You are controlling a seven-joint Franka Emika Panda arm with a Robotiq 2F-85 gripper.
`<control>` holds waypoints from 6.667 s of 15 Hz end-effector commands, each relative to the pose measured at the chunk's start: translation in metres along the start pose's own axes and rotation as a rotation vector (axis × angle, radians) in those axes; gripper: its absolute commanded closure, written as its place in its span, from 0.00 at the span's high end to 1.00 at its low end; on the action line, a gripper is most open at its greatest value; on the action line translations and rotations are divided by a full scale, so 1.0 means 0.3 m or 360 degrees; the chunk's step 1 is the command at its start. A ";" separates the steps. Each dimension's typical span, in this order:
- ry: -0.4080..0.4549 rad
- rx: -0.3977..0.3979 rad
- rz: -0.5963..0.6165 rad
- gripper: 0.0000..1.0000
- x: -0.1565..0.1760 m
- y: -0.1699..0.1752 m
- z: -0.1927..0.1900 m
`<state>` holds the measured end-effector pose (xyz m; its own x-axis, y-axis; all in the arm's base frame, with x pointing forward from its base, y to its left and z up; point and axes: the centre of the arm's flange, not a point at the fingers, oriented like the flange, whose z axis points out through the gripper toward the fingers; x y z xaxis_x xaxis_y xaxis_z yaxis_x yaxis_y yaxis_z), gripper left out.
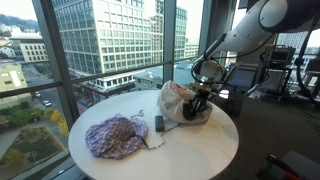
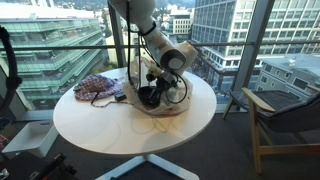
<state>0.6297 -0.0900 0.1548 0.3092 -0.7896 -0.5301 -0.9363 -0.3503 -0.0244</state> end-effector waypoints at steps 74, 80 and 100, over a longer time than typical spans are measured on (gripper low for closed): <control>0.0815 -0.0429 -0.1148 0.31 -1.052 -0.295 0.428; 0.0400 -0.0736 -0.1075 0.31 -1.294 -0.132 0.122; 0.0438 -0.0388 -0.0486 0.31 -0.519 -0.114 -0.004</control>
<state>0.5940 0.0280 0.2474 0.5638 -0.7364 -0.3740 -0.7622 -0.6383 0.1078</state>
